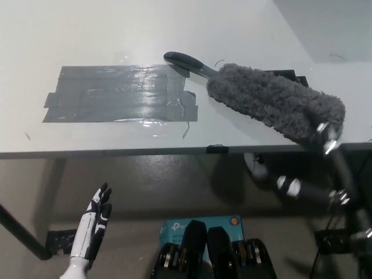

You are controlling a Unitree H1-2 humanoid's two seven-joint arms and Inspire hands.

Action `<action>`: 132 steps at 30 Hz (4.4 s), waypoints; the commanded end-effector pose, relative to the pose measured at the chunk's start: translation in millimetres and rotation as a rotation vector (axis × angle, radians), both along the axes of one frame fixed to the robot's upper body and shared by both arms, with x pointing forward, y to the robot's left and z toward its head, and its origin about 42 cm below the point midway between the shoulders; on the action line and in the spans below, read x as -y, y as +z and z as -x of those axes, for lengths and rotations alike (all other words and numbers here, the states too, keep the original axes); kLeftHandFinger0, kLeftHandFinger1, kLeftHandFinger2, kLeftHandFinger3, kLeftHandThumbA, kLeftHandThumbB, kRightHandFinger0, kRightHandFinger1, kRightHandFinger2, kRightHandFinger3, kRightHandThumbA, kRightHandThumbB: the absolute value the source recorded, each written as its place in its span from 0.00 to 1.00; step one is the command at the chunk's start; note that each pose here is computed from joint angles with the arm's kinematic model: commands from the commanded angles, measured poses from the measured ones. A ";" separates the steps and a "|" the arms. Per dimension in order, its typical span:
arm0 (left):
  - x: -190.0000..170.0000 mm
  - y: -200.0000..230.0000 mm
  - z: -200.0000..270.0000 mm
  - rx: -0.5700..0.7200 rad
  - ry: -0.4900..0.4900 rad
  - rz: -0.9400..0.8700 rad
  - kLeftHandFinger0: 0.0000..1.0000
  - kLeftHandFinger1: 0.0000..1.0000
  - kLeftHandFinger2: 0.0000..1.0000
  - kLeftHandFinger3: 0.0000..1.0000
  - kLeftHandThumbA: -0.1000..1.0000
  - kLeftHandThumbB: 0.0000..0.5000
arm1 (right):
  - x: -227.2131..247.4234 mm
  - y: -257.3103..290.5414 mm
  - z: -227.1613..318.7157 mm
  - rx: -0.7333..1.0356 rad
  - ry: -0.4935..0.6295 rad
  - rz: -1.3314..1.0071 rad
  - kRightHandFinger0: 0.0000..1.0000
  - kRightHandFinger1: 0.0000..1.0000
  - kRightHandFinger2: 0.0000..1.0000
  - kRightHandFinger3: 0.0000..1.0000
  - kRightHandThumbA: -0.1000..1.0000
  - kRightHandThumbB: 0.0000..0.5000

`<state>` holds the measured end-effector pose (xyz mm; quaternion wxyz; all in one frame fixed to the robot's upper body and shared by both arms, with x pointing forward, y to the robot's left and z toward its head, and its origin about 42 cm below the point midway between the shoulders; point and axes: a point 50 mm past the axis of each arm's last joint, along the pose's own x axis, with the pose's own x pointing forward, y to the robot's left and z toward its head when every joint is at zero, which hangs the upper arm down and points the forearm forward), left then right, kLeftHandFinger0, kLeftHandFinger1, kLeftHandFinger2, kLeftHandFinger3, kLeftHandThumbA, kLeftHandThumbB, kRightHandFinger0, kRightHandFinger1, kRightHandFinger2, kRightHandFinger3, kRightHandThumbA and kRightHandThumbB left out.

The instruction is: A grey duster is kept infront of the robot in the middle of the table and the robot extends its right arm to grab the duster, picks it up and hands it to a person

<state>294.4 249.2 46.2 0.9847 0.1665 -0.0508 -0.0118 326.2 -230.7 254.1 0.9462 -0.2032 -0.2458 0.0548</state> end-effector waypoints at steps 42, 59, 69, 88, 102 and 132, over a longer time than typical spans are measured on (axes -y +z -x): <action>-2.8 28.9 -17.9 0.170 -0.035 -0.048 1.00 1.00 1.00 1.00 1.00 0.53 | -40.4 77.3 -238.0 -0.682 -0.089 0.711 1.00 1.00 1.00 1.00 1.00 1.00; -3.9 32.0 -20.6 0.181 -0.039 -0.055 1.00 1.00 1.00 1.00 1.00 0.51 | -18.2 46.0 -250.6 -0.747 -0.215 0.883 1.00 1.00 1.00 1.00 1.00 0.90; -2.7 33.9 -24.2 0.185 -0.046 -0.056 1.00 1.00 1.00 1.00 1.00 0.49 | -18.2 13.7 -251.3 -0.869 -0.198 0.902 1.00 1.00 1.00 1.00 1.00 0.95; -1.3 41.0 -35.0 0.204 -0.059 -0.059 1.00 1.00 1.00 1.00 1.00 0.47 | -25.7 -5.8 -244.8 -0.650 -0.204 0.845 0.28 0.69 0.85 0.69 0.00 0.33; -0.9 47.5 -43.9 0.221 -0.065 -0.073 1.00 1.00 1.00 1.00 1.00 0.46 | -12.8 15.4 -231.1 -0.593 0.004 0.571 0.23 0.70 0.99 0.98 0.00 0.33; -0.5 53.8 -55.0 0.233 -0.075 -0.069 1.00 1.00 1.00 1.00 1.00 0.44 | -31.4 53.6 -168.5 -0.580 0.446 -0.268 0.06 0.52 0.87 1.00 0.00 0.36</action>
